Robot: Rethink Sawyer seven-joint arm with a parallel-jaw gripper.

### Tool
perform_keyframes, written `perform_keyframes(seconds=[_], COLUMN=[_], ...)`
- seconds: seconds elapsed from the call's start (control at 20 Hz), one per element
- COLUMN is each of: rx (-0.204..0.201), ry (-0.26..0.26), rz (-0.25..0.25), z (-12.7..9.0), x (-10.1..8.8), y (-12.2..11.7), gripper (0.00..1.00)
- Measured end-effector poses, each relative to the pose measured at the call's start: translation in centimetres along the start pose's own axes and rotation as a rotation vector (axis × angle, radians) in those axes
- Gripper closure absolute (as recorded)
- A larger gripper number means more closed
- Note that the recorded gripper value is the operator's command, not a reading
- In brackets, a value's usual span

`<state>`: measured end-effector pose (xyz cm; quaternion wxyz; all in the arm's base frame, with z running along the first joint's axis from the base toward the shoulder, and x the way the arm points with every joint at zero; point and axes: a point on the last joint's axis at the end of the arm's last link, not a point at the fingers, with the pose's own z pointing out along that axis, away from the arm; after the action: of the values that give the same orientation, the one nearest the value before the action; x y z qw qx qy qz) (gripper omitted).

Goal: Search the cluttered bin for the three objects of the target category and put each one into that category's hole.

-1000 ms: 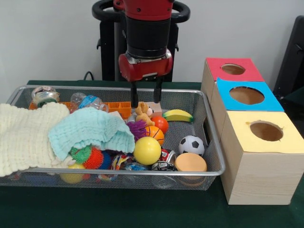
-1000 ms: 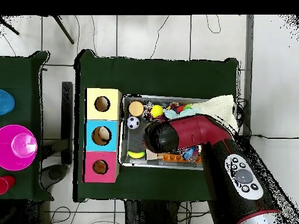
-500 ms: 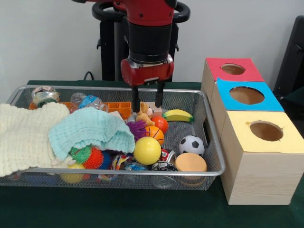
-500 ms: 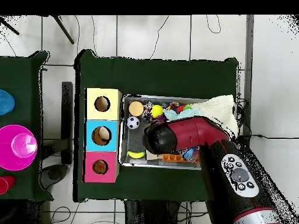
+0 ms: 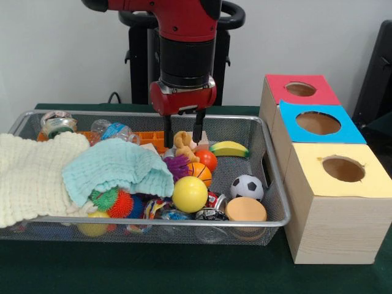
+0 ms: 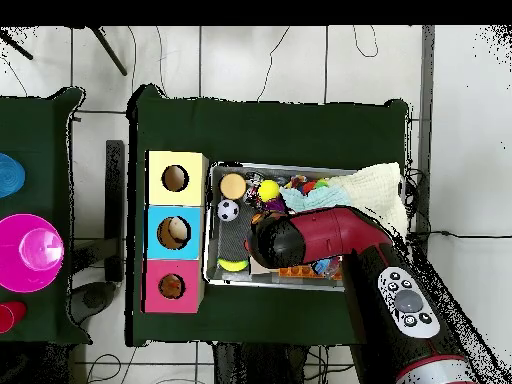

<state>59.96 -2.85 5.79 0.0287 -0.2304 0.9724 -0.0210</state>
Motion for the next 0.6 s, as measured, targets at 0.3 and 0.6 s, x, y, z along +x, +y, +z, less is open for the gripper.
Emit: perform_keyframes(seconds=[0.3, 0.6], rx=[0.006, 0.006], ry=[0.019, 0.028], rz=[0.004, 0.008], z=[0.6, 1.9], x=[0.8, 1.7], y=[0.0, 0.3], gripper=[0.0, 0.0])
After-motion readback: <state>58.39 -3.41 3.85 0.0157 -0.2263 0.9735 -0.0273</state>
